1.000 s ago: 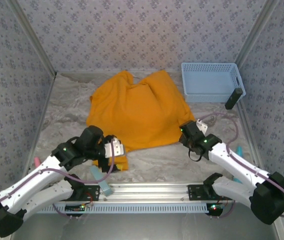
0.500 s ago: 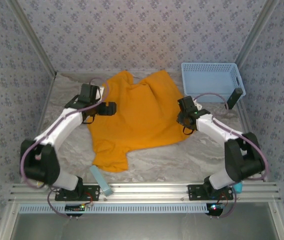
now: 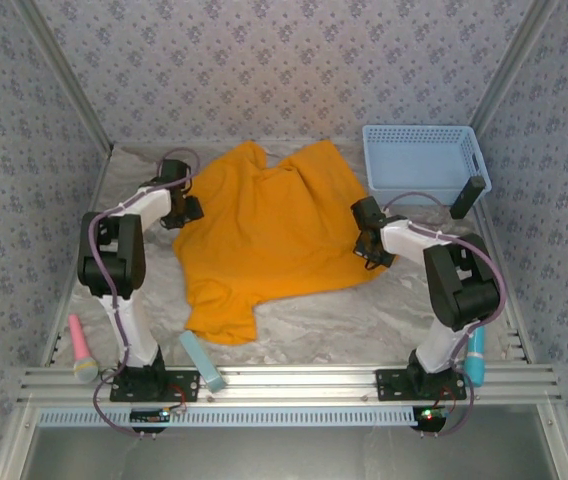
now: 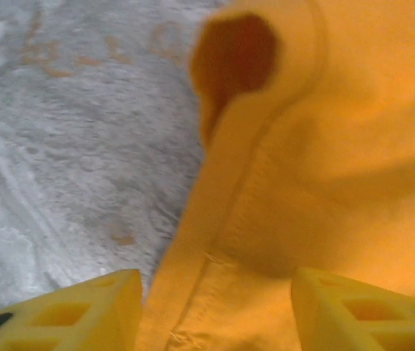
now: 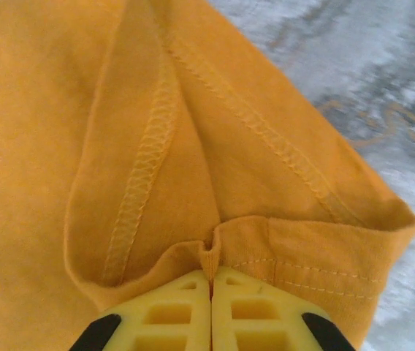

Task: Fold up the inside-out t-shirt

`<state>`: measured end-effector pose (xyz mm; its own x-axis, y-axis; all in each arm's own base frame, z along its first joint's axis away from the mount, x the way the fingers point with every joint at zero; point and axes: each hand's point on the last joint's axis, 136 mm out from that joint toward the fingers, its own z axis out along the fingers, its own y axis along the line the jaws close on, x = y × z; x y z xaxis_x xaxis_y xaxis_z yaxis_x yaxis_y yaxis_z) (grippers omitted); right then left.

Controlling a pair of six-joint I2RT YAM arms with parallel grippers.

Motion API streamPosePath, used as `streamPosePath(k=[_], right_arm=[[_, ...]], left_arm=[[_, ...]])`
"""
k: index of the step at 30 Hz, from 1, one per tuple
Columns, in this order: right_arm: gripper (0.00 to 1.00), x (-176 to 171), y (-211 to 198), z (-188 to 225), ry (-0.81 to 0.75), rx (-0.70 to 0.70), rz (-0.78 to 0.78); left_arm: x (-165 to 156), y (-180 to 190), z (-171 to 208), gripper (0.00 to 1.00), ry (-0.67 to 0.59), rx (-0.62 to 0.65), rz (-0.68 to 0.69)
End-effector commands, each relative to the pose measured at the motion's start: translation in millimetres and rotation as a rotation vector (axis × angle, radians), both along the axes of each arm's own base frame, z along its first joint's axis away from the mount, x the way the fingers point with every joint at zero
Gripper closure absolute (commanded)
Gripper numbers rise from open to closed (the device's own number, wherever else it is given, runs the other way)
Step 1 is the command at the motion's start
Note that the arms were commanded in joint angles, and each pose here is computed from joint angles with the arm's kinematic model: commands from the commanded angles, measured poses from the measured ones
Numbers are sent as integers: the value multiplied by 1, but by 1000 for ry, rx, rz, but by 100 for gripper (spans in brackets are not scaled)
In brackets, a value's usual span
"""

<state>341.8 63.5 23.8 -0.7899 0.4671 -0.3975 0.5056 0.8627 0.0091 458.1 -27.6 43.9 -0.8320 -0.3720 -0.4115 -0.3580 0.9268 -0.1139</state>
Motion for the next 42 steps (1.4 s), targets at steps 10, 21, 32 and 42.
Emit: streamPosePath(k=[10,21,32,42], right_arm=[[91,-62,-31,31,42,29,-94],[65,-97,-50,38,60,144,-161],[63,-74,-41,18,27,326,-108],[100,-82,-65,19,41,229,-214]], left_arm=[[26,61,4,57,28,22,56],[0,-36,74,53,-78,-176,-170],[22,-76,20,63,-40,-122,-211],[18,-31,-19,73,24,-51,-71]])
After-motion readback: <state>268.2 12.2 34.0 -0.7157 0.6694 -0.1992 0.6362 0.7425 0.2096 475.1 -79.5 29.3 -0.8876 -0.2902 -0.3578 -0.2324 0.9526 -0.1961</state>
